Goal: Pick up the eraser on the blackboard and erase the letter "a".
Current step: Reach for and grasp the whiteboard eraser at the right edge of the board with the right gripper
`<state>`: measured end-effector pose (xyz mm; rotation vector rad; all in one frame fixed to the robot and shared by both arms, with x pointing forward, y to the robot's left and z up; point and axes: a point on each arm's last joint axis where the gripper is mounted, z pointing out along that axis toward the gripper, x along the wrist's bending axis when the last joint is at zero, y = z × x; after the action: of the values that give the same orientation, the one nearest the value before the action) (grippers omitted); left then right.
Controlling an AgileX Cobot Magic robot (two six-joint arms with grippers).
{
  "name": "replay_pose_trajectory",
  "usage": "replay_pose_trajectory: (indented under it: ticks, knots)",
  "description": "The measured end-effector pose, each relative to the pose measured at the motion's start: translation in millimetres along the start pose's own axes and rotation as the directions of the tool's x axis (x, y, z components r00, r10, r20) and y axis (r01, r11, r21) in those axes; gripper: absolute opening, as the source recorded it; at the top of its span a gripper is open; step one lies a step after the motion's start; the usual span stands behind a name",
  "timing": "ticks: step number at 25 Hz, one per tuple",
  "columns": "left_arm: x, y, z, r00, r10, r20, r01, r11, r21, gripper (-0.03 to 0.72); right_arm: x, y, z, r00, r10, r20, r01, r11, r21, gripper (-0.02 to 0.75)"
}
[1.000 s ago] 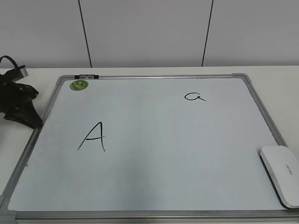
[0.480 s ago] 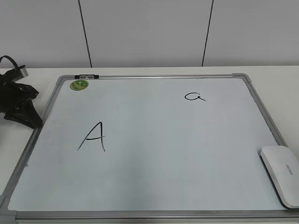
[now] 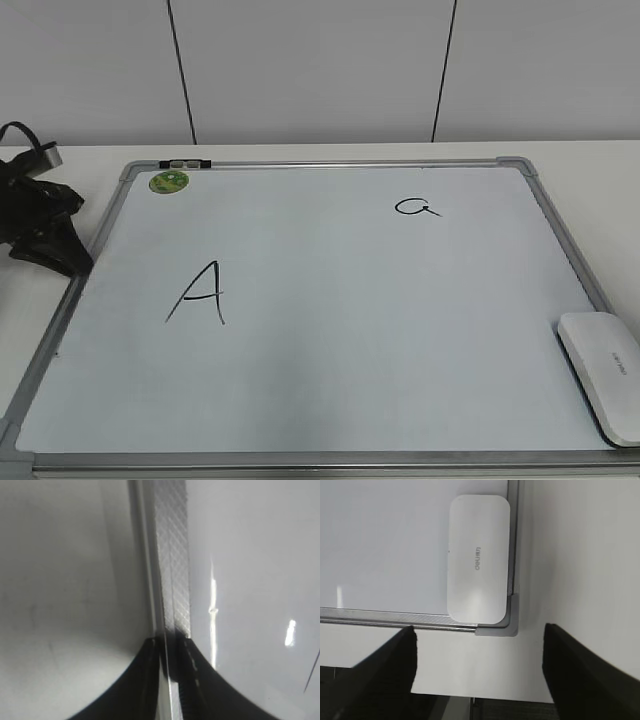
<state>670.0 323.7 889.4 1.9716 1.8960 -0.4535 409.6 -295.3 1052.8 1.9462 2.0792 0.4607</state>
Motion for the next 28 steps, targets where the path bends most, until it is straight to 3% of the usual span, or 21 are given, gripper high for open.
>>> replay_pose_trajectory:
  ticks: [12, 28]
  knots:
    - [0.1, 0.1, 0.0, 1.0, 0.0, -0.001, 0.0, 1.0, -0.001, 0.116, 8.1, 3.6, 10.0, 0.999, -0.052, -0.011, 0.053, 0.998, 0.046, 0.581]
    - [0.1, 0.1, 0.0, 1.0, 0.0, -0.001, 0.0, 1.0, -0.001, 0.116, 5.0, 25.9, 78.8, 1.0, 0.0, 0.022, -0.004, 0.982, 0.187, 0.581]
